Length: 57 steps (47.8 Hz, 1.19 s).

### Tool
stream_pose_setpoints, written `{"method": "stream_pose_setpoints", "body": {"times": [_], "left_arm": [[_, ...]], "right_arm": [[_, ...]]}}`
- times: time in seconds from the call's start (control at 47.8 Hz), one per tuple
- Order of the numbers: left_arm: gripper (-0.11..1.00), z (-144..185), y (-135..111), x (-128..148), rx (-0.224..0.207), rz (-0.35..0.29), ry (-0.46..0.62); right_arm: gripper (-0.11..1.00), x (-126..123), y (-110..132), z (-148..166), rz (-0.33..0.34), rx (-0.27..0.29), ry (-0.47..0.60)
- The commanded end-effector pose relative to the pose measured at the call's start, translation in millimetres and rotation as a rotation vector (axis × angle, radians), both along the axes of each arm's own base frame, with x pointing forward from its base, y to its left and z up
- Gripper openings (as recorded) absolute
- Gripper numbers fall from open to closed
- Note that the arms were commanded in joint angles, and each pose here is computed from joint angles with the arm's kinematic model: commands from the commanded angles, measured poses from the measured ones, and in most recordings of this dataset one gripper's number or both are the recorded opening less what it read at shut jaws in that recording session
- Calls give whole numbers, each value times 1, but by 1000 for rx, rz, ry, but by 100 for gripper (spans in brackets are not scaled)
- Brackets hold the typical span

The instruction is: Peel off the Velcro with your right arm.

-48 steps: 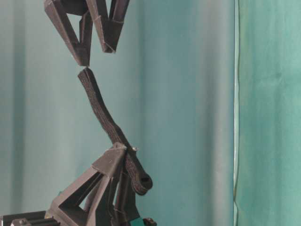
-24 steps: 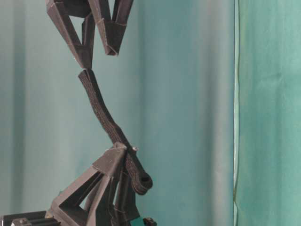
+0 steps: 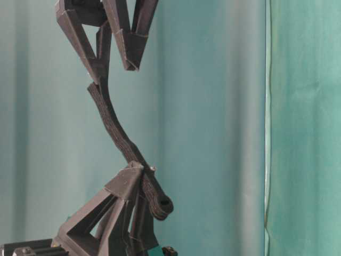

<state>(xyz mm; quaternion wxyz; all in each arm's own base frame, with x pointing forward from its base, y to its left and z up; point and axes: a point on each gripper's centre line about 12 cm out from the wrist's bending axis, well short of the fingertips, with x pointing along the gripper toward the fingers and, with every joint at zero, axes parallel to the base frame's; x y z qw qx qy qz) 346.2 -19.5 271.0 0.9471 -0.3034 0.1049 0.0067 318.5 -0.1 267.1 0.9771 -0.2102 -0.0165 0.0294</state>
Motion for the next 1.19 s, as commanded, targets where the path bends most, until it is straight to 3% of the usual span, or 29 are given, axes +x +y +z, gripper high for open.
{"method": "stream_pose_setpoints", "body": {"times": [0.0,0.251,0.816,1.172], "left_arm": [[10,12,1,-1,-4,4,-41],[10,11,1,-1,-4,2,-40],[10,11,1,-1,-4,2,-40],[10,11,-1,-1,-4,-2,-40]], "right_arm": [[67,4,1,11,5,-2,-40],[61,6,1,11,9,0,-53],[13,8,2,15,16,5,-109],[11,12,-1,9,11,7,-92]]}}
